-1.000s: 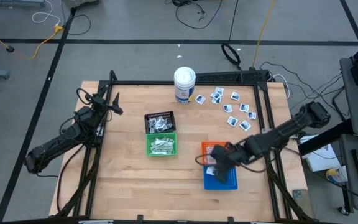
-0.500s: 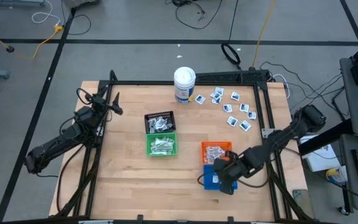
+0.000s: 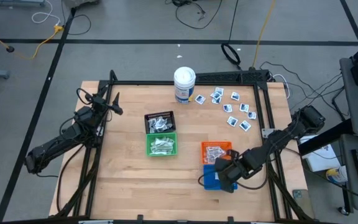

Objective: Pick & Place First Aid Supplies
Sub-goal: Put the blue pad into the blue bin

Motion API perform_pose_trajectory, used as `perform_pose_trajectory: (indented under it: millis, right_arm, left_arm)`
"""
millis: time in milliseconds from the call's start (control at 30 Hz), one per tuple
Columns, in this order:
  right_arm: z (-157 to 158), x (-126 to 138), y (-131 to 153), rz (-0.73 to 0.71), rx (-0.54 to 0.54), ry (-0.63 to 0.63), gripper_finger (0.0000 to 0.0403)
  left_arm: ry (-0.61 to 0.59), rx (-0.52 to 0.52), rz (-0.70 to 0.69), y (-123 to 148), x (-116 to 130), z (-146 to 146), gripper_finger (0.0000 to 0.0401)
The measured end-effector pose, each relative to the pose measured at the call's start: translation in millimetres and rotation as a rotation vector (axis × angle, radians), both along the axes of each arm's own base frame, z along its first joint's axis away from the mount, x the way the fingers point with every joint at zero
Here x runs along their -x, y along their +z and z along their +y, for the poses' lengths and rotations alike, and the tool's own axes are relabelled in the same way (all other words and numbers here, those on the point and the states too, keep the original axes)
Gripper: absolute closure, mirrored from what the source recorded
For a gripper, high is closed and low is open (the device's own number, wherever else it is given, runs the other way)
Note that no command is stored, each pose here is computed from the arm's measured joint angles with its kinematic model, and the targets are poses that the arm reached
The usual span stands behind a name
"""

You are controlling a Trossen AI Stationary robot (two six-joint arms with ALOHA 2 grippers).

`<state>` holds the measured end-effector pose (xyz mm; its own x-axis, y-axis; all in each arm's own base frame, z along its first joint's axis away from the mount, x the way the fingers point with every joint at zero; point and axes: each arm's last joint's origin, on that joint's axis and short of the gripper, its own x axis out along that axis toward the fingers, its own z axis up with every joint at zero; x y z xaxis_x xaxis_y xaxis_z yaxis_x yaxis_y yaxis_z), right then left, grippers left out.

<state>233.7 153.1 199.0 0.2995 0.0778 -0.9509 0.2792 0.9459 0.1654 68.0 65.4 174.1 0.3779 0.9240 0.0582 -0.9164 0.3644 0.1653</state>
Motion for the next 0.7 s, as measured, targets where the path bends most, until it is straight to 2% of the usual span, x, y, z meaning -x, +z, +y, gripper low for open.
perform_pose_trajectory:
  millis: [167,433,700]
  right_arm:
    - [-1.2,1.1,1.2,0.000,-0.014,-0.034,0.0330]
    - [-10.6,4.6,21.0,-0.064,-0.057,-0.058,0.0219]
    - [-28.7,10.3,47.3,-0.159,-0.099,-0.056,0.0173]
  left_arm:
    - [0.000,0.000,0.000,0.0,0.0,0.0,0.0095]
    - [0.000,0.000,0.000,0.0,0.0,0.0,0.0096]
    - [0.000,0.000,0.000,0.0,0.0,0.0,0.0096]
